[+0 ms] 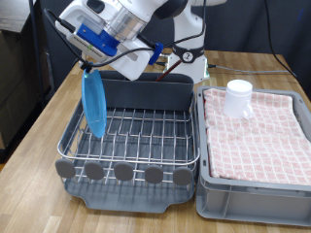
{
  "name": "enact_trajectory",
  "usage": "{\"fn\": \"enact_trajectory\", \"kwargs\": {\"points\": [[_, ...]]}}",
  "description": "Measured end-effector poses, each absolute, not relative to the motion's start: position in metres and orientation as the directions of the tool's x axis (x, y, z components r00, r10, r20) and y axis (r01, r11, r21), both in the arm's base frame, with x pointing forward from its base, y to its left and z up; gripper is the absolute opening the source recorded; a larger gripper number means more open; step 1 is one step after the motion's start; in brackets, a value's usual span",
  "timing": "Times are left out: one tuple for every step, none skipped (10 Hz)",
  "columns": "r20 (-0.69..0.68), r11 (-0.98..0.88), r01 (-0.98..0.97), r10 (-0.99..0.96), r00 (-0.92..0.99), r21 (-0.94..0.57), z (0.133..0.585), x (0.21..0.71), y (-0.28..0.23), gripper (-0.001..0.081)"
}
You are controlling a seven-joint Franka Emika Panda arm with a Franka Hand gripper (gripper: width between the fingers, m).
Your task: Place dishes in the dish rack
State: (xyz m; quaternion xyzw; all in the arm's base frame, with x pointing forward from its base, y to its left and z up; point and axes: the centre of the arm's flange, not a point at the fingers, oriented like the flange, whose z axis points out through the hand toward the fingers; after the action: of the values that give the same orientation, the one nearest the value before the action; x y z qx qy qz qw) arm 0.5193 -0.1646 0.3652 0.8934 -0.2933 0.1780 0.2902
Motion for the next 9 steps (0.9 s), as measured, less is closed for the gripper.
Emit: {"fn": "enact_trajectory", "kwargs": {"points": [[0.488,-0.658,-0.629,-0.423,0.763,0.413,0.361,0.520,-0.162,0.0019],[0.488,-0.658,-0.630,-0.424,0.763,0.413,0.358,0.521,-0.160,0.0019],[0.488,-0.657,-0.631,-0.426,0.762,0.413,0.355,0.522,-0.157,0.0019],[0.487,-0.657,-0.632,-0.427,0.762,0.412,0.352,0.522,-0.156,0.0019],[0.487,-0.656,-0.633,-0.429,0.760,0.410,0.350,0.522,-0.154,0.0019],[0.487,-0.656,-0.635,-0.432,0.759,0.407,0.348,0.522,-0.153,0.0019],[0.487,-0.656,-0.639,-0.437,0.756,0.403,0.345,0.521,-0.152,0.0019],[0.488,-0.652,-0.645,-0.445,0.751,0.398,0.342,0.519,-0.150,0.0019],[0.489,-0.649,-0.650,-0.451,0.747,0.395,0.338,0.517,-0.149,0.0019]]}}
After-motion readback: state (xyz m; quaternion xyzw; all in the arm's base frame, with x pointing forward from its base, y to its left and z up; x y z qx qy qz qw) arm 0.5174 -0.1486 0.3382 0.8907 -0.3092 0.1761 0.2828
